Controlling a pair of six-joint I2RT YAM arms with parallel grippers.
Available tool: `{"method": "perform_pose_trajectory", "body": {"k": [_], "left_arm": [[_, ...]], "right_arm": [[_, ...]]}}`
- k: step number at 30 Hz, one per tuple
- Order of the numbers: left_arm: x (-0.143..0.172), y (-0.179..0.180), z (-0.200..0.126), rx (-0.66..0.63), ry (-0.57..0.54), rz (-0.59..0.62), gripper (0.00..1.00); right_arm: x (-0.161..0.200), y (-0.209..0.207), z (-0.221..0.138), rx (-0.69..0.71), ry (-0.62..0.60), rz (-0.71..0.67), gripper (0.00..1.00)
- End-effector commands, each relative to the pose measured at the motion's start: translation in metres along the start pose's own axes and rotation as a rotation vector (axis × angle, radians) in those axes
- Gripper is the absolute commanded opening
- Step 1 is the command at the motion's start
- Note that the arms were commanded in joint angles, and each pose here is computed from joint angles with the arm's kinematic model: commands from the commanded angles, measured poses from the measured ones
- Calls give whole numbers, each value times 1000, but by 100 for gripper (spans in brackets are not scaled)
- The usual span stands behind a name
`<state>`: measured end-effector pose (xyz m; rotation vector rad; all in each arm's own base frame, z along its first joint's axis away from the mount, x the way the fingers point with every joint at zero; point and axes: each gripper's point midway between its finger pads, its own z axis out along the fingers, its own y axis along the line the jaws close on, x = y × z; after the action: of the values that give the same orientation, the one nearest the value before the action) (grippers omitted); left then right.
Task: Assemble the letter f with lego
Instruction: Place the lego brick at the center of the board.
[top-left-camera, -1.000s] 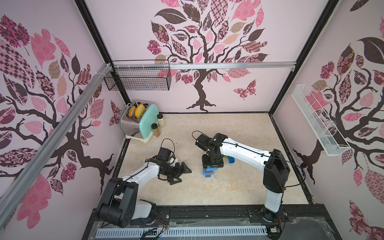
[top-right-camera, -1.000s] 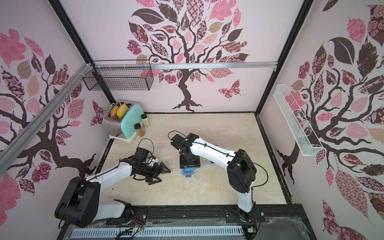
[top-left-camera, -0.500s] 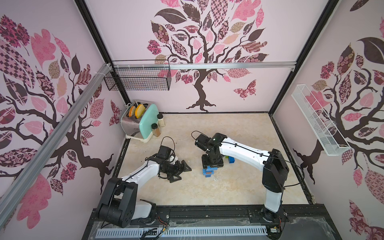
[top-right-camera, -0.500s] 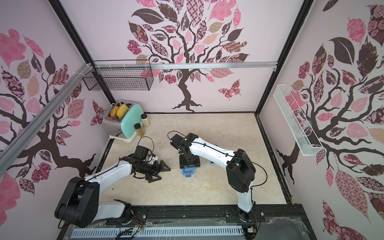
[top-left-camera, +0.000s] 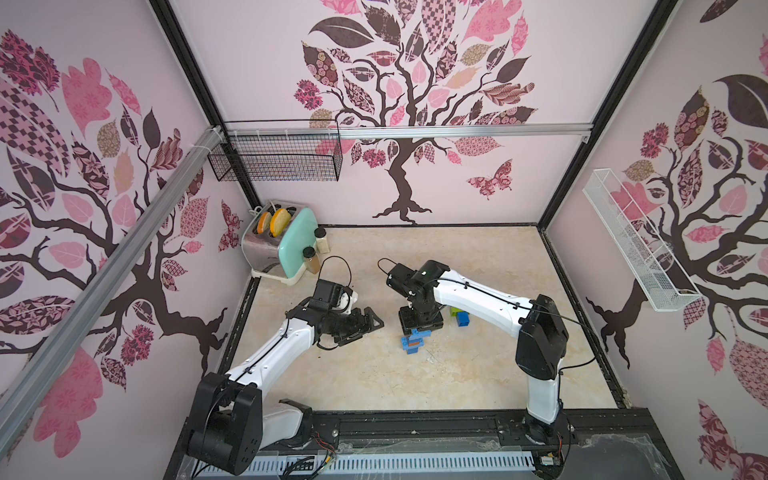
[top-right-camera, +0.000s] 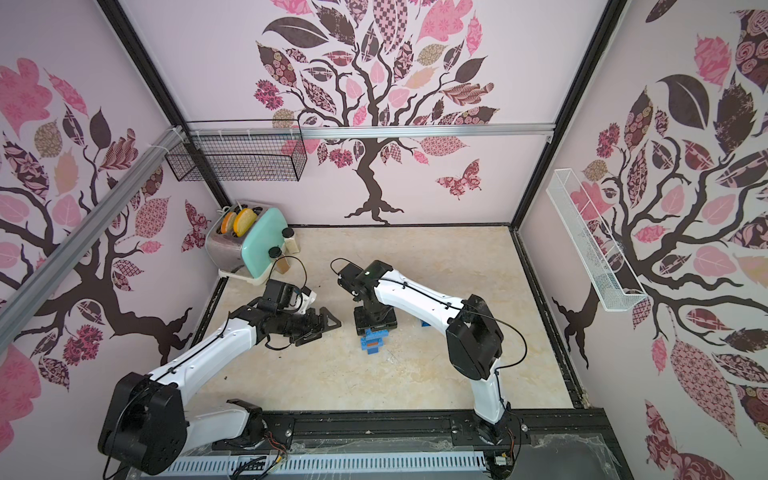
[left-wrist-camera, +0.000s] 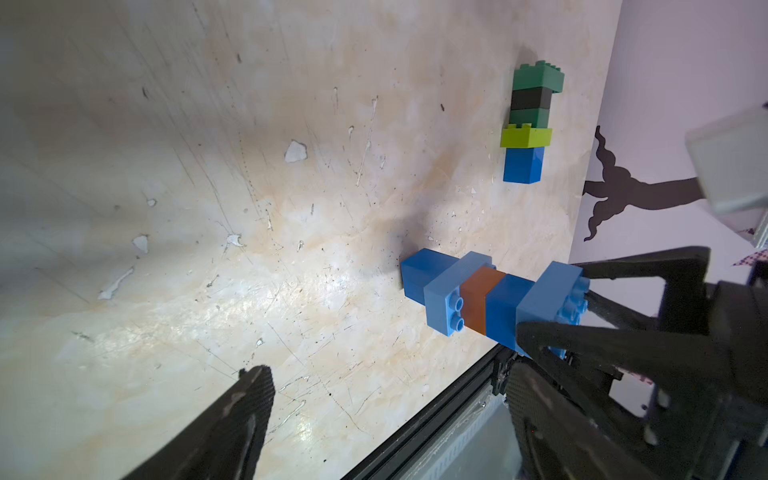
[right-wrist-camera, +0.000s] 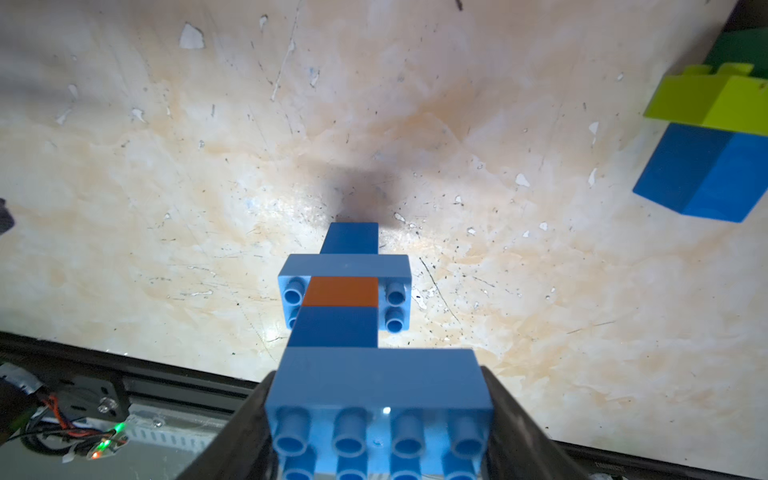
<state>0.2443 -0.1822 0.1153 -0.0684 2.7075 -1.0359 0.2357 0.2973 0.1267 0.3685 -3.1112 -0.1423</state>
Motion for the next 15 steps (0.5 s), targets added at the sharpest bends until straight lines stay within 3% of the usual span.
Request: {"method": "perform_pose_trajectory", "body": {"k": [1,7,10,15], "left_arm": [[-13,-24,-9,29,-113,222,90],[-5,-79,-37,126,-335,684,89],[9,-88,-40,113,-351,895,88],[27,-99,-34,100,-283,1091,85]], "right_arm": [[-1,-1,-38,-96,-29,-34,65],[13,-6,-64,-179,-19,-89,66],[20,-4,-75,-227,-23,-109,67],[31,2,-88,-296,-20,-144,67]]}}
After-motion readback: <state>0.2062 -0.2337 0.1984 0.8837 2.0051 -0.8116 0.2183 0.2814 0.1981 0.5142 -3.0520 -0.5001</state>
